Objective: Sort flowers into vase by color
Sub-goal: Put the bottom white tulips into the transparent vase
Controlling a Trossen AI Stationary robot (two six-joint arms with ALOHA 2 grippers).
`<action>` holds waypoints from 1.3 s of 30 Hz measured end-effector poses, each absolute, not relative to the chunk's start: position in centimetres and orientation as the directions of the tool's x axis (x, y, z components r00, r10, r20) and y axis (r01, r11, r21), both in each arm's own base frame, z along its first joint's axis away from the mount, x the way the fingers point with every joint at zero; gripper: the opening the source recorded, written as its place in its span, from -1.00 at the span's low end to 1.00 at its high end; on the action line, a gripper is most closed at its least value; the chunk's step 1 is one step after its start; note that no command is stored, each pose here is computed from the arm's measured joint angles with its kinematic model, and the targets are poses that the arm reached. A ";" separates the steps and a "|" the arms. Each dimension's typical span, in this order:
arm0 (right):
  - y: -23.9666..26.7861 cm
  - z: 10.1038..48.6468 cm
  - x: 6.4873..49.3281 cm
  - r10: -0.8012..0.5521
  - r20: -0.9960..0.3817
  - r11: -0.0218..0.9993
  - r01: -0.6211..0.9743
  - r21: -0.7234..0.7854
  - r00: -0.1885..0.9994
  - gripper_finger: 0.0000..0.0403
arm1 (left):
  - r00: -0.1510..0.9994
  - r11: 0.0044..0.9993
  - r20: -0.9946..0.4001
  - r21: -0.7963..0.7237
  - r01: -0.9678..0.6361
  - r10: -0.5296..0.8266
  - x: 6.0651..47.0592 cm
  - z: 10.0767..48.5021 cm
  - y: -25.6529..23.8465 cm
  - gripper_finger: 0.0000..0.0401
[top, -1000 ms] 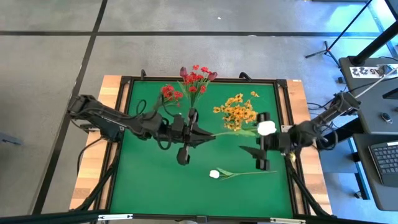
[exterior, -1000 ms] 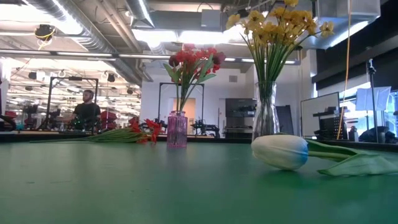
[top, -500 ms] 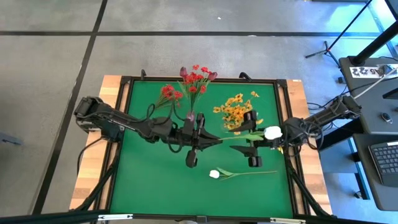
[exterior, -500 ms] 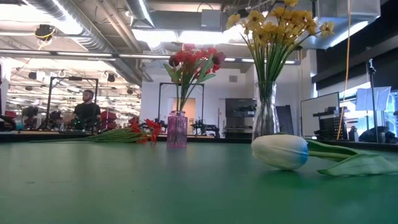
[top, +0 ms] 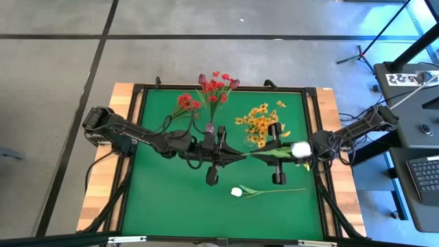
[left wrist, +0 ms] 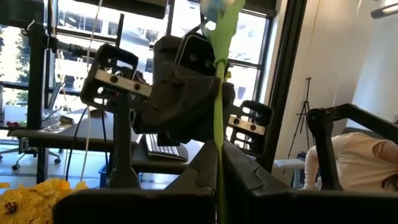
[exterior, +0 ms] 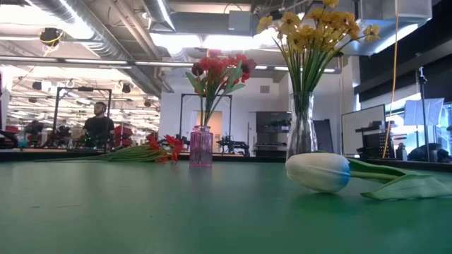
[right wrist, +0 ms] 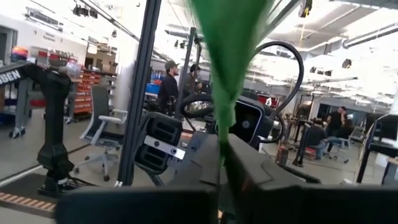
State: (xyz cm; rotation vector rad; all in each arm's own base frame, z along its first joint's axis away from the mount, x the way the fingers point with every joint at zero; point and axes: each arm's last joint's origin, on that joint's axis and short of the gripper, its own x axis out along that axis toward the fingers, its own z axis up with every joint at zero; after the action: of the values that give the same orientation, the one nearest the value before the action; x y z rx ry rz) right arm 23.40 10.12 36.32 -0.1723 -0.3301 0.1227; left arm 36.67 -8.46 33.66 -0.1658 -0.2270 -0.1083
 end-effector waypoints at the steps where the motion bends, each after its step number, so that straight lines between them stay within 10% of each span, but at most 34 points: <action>1: 10.1 36.3 23.4 0.150 0.312 0.976 -0.090 -0.197 0.938 -0.95 | 0.969 0.981 0.232 -0.151 0.124 -0.087 36.7 33.7 -8.5 -1.00; 21: 7.9 37.9 19.7 -0.006 0.229 0.984 0.046 -0.169 0.973 -0.99 | 0.977 0.994 0.182 -0.017 -0.111 0.113 34.2 35.7 -9.0 -0.11; 29: 5.9 41.5 15.6 -0.040 0.179 0.993 0.059 -0.100 0.983 -0.99 | 0.961 0.968 0.127 0.027 -0.250 0.245 31.7 37.1 -9.9 -0.07; 39: 5.0 44.8 13.8 -0.022 -0.195 0.999 0.027 0.019 0.981 -1.00 | 0.937 0.937 -0.024 0.032 -0.348 0.349 29.8 37.0 -9.2 -0.06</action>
State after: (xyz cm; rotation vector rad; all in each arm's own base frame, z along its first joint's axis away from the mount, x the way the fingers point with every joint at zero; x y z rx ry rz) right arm 13.75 5.05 44.83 0.0218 0.1957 -0.0247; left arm 29.85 -9.18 36.99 0.0275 0.0290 0.3565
